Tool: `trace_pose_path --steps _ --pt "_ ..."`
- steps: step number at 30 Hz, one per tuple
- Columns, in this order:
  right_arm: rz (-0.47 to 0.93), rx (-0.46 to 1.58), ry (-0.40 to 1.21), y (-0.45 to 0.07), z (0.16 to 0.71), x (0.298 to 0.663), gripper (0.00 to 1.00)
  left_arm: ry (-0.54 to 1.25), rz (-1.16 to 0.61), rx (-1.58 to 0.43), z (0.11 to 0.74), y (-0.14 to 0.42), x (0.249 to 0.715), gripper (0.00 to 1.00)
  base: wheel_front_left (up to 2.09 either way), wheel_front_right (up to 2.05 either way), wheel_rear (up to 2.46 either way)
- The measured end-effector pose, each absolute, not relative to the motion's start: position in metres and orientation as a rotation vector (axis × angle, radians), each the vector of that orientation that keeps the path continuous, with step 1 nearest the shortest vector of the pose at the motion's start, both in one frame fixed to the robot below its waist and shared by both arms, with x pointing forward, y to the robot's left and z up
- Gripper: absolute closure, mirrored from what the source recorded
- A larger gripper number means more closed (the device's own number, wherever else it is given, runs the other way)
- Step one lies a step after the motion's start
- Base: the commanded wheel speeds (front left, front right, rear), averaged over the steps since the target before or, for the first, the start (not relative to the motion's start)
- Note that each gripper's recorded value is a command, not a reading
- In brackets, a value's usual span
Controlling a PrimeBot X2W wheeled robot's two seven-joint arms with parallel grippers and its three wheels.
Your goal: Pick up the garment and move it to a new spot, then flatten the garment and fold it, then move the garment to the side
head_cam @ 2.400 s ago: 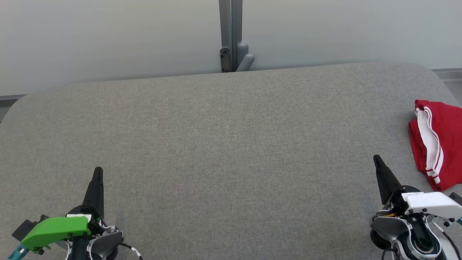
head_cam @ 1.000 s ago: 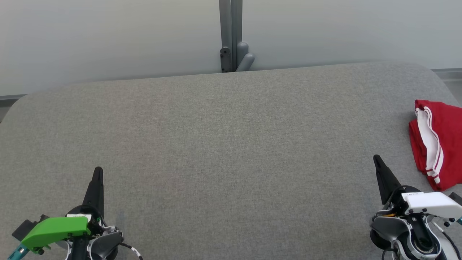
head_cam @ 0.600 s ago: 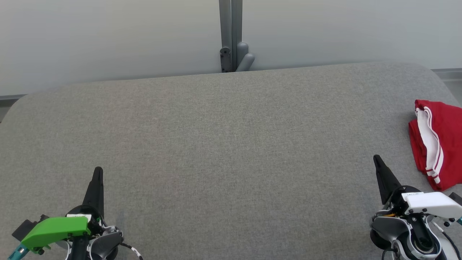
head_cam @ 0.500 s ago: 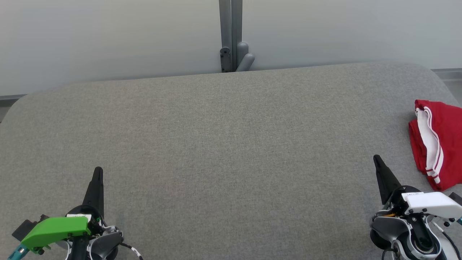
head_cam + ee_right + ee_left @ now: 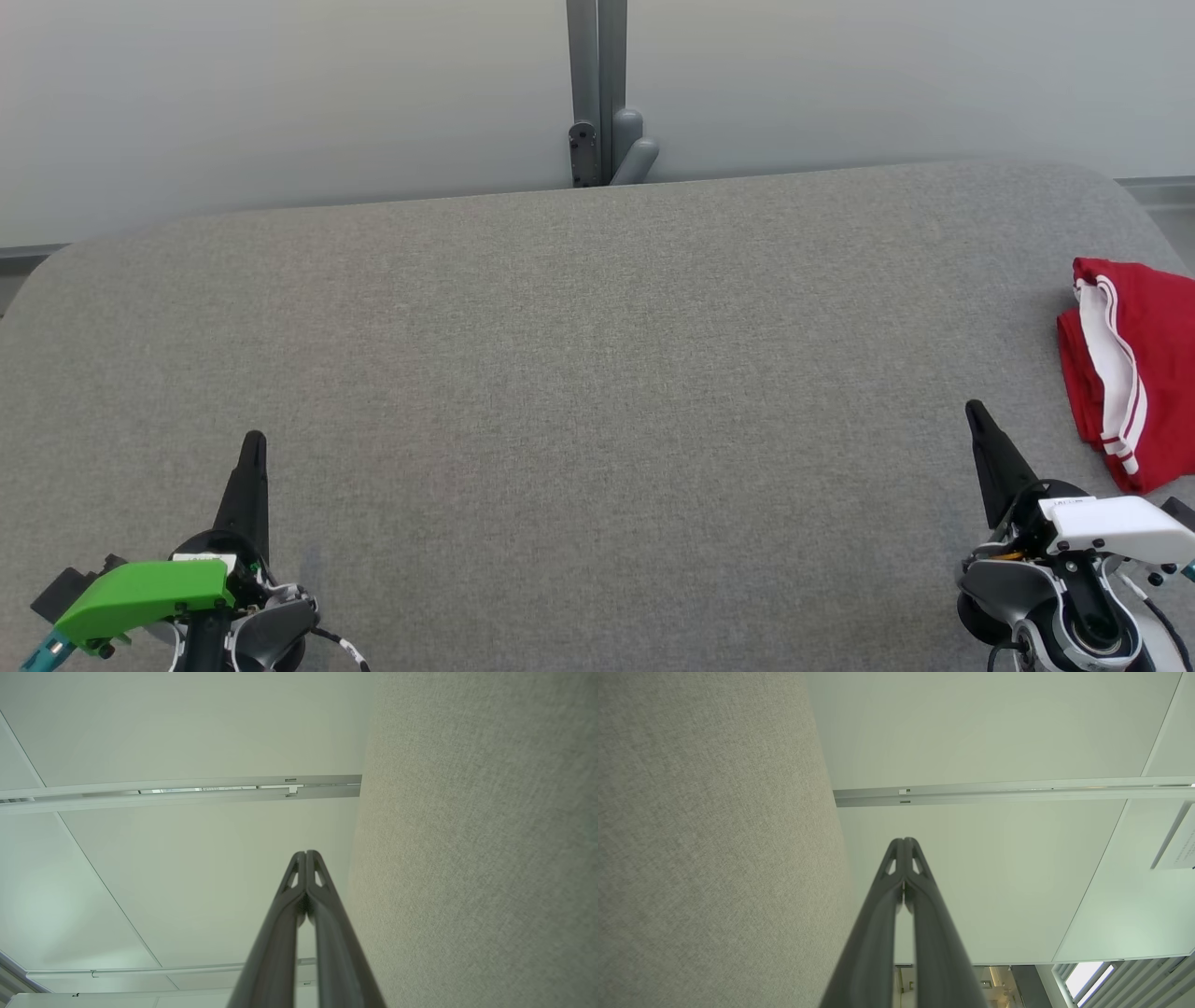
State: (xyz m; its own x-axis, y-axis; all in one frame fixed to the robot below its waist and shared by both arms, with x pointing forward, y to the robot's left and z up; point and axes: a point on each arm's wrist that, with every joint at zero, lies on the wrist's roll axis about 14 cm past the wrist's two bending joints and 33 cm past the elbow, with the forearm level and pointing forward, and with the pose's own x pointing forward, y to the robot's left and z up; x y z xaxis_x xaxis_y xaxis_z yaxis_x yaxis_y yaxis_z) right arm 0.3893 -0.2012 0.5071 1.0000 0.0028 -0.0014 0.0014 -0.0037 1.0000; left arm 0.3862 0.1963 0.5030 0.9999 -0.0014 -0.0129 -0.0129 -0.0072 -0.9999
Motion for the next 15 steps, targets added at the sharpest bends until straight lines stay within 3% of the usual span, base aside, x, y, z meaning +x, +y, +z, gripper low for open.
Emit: trace_pose_path --steps 15 --pt "0.001 1.574 0.003 -0.2012 0.5071 0.3893 1.0 0.011 0.009 -1.578 0.503 0.1963 0.3862 1.0 0.0 0.0 0.0"
